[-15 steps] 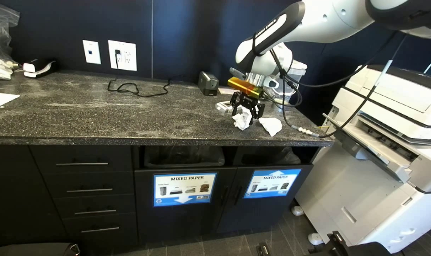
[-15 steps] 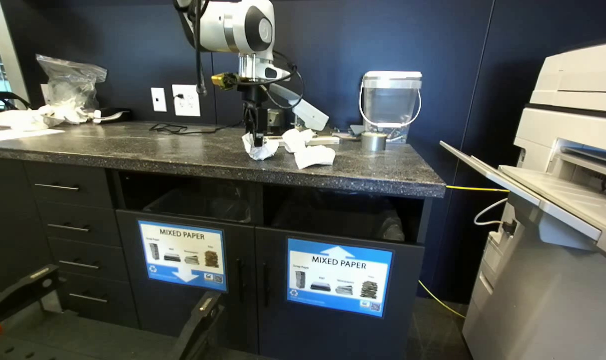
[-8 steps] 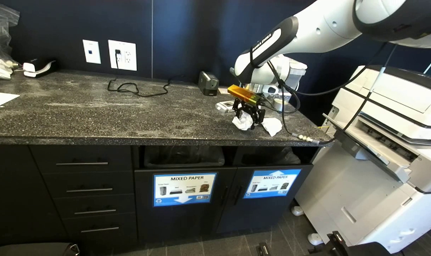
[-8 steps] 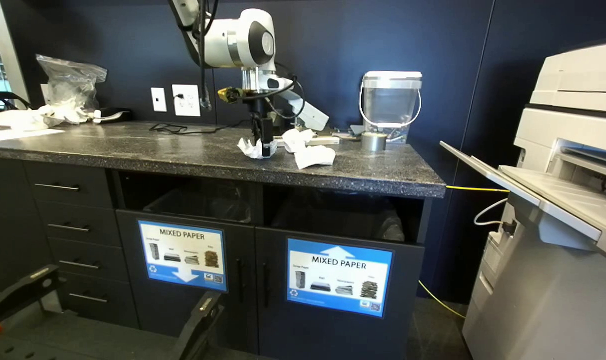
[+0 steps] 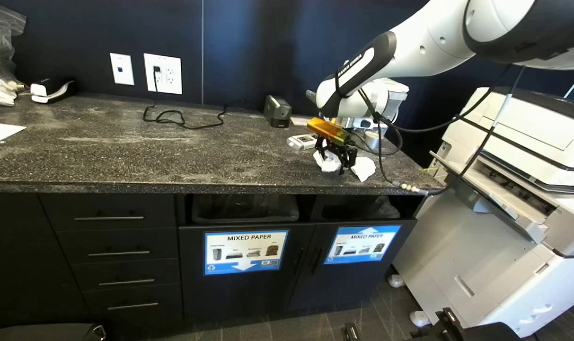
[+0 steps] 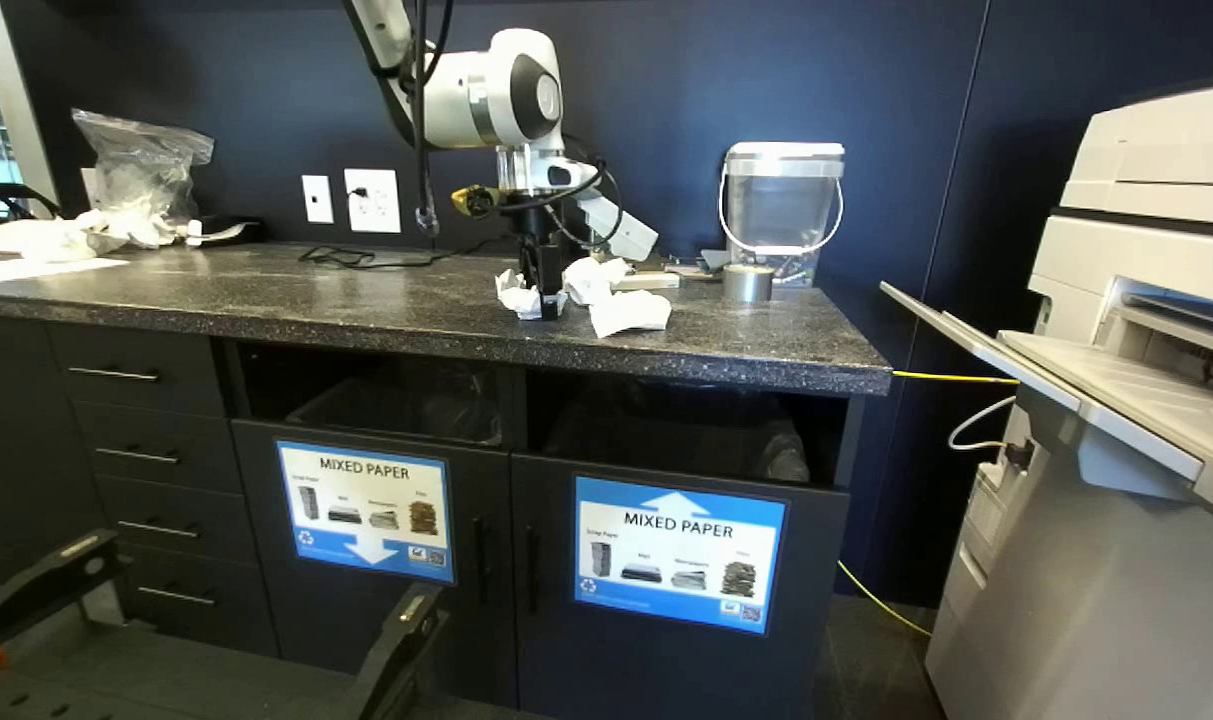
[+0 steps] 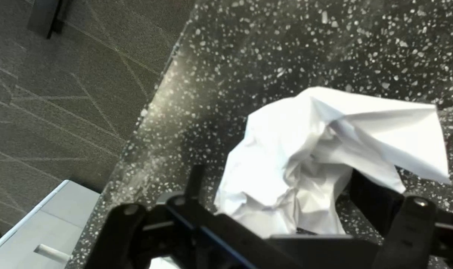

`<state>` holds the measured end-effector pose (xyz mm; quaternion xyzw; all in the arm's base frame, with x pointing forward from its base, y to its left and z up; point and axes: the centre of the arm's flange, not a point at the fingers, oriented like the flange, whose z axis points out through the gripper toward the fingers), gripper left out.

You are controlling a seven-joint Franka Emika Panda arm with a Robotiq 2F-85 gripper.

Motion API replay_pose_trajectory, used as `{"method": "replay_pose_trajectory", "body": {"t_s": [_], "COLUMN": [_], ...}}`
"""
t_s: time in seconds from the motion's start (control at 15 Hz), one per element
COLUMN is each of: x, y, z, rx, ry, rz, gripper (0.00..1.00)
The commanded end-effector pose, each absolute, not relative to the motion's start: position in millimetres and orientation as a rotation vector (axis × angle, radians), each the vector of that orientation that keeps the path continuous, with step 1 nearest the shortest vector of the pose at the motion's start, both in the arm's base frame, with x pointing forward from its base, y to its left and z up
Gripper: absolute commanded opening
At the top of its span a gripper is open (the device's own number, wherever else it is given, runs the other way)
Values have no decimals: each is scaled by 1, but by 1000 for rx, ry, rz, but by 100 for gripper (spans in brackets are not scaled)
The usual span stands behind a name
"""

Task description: Put the tissues inside the rubbish bin.

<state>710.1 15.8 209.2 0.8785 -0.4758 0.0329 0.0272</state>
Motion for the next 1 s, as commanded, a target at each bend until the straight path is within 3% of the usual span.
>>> {"method": "replay_pose_trajectory", "body": {"t_s": [0.0, 0.27, 0.53, 0.73, 0.93], "x": [720, 719, 719, 715, 713], "y": [13, 20, 20, 17, 16], "z": [213, 212, 213, 210, 206], "rx": [2707, 2714, 2732, 2795, 2866], "ry": [-1471, -1454, -1423, -1319, -1176], "rz": [139, 144, 140, 112, 94], "gripper": [73, 40, 15, 8, 12]}}
